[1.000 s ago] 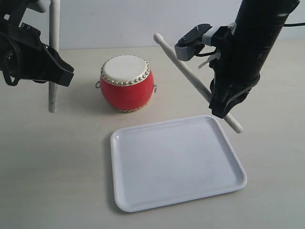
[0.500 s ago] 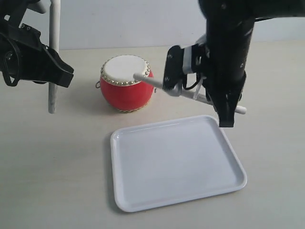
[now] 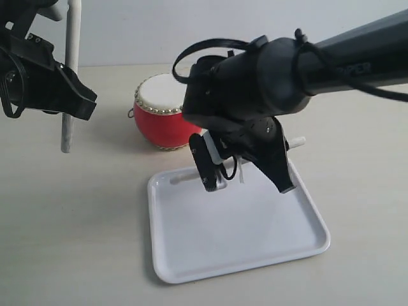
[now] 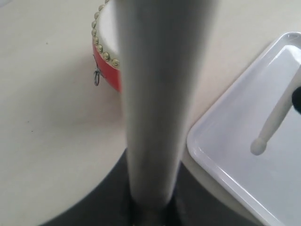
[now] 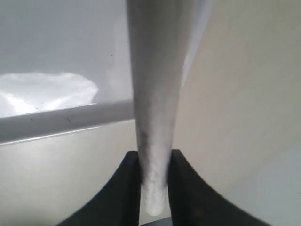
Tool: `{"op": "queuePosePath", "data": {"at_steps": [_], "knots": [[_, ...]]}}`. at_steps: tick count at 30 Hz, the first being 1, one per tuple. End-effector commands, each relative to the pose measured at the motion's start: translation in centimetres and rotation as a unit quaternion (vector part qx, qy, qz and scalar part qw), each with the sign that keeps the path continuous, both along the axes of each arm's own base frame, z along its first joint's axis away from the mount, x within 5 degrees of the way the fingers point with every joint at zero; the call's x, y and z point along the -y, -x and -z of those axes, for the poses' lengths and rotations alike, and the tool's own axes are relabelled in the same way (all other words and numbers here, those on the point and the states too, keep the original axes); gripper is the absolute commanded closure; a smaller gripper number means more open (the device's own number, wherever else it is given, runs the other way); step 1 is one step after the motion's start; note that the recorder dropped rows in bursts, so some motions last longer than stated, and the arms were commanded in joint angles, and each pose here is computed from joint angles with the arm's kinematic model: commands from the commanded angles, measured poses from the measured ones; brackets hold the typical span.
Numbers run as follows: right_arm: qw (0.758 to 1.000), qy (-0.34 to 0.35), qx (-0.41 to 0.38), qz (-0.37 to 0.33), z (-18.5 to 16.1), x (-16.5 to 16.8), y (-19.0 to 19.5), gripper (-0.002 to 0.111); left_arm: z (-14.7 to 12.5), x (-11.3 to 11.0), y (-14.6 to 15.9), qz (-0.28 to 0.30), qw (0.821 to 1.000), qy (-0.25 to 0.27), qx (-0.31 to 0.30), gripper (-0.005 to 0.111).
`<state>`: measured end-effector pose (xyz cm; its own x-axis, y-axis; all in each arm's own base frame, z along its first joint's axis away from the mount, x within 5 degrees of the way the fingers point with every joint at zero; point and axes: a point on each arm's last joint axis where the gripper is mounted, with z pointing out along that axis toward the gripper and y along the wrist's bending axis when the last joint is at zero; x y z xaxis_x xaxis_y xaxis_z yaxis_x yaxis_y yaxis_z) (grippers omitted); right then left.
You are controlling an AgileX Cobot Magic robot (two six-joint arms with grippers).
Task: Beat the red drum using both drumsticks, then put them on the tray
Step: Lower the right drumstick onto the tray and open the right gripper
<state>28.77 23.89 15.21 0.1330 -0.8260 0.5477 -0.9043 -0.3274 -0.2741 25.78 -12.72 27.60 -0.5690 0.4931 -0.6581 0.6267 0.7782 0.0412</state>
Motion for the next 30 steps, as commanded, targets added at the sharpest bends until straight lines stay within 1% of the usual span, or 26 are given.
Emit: {"op": "queuePosePath", "data": {"at_steps": [1,6,11,18,26,30], "knots": [[1.000,0.013,-0.001,-0.022,1.6,-1.1,0.6,0.108,-0.1,0.0,0.2,0.004,1.000,-0.003,0.005,0.107],[0.999,0.019,-0.012,-0.028,3.0,-1.4,0.7,0.108,-0.1,0.0,0.2,0.004,1.000,-0.002,0.003,0.107],[1.000,-0.004,-0.029,-0.010,3.5,-2.0,0.8,0.108,-0.1,0.0,0.2,0.004,1.000,-0.002,0.002,0.107],[0.999,-0.010,-0.029,-0.011,4.4,-2.7,0.3,0.108,-0.1,0.0,0.3,0.004,1.000,-0.002,0.001,0.107],[0.999,-0.009,-0.032,-0.007,4.7,-2.7,0.4,0.108,-0.1,0.0,0.3,0.004,1.000,-0.002,0.001,0.107],[0.999,-0.014,-0.029,0.012,4.8,-2.2,-0.1,0.108,-0.1,0.0,0.3,0.004,1.000,-0.001,0.001,0.107]]}}
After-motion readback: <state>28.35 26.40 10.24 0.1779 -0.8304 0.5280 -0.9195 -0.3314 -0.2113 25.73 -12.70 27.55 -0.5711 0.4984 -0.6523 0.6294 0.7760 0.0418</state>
